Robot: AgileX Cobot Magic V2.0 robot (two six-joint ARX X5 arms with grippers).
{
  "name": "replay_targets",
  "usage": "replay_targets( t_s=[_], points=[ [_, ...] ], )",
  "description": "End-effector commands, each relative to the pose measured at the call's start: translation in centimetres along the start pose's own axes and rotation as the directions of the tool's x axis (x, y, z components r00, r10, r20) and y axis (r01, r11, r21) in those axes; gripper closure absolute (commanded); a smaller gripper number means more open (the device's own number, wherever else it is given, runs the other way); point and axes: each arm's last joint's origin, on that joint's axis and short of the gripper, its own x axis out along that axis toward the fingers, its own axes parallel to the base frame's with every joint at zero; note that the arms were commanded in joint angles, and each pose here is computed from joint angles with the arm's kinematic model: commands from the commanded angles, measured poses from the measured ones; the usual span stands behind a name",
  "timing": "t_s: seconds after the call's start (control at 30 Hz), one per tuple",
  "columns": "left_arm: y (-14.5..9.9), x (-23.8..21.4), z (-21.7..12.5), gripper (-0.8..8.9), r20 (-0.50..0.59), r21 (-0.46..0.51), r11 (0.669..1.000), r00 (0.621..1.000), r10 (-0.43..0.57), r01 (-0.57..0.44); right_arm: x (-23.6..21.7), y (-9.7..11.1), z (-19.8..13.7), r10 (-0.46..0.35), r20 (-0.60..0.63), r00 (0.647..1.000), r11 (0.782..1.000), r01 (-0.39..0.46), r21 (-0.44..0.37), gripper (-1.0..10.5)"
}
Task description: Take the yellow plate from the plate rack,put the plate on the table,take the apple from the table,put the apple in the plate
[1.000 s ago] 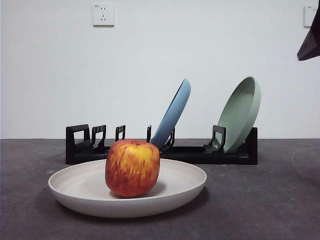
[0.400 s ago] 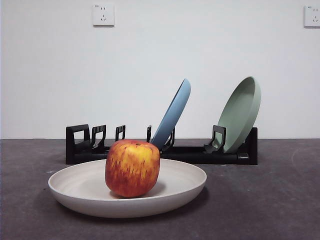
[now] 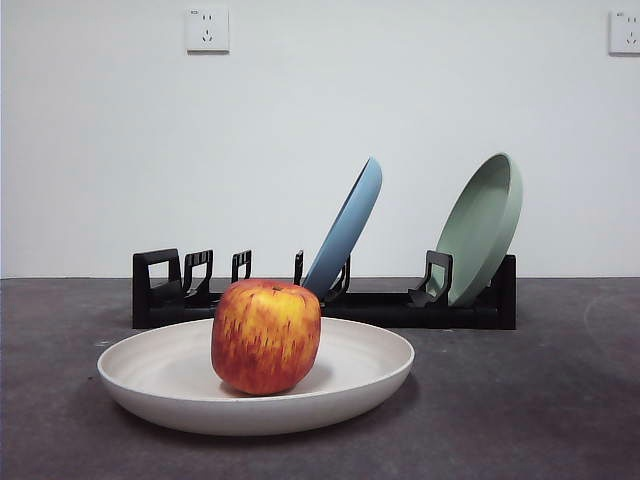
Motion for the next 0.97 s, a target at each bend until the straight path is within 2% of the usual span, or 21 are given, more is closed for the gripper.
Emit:
replay_targets(
  t_s=[0.03,0.27,0.53,0.97],
  points=[
    [0.0,0.1,-0.4,8.16,-0.008,0.001,1.000,1.000,0.003,-0.003,0.2,-0.1,-1.2,0.003,-0.006,1.000,1.000,-0.003,0.003,9.5],
    [0.0,0.1,-0.4,8.16,-0.008,0.001,1.000,1.000,0.003,-0.003,0.2,0.2,-2.6,0.032,-0.060,0.998,0.999,-0.032,0.005,9.5],
    [0.0,0.1,-0.4,8.16,-0.008,0.001,1.000,1.000,0.003,-0.003,0.1,0.4,-2.6,0.075,-0.064,0.995,0.997,-0.074,0.021,9.5],
    [0.0,0.1,-0.4,8.16,-0.008,0.001,1.000,1.000,0.003,-0.003,0.1,0.4,-2.6,0.067,-0.065,0.996,0.998,-0.066,0.019,9.5]
  ],
)
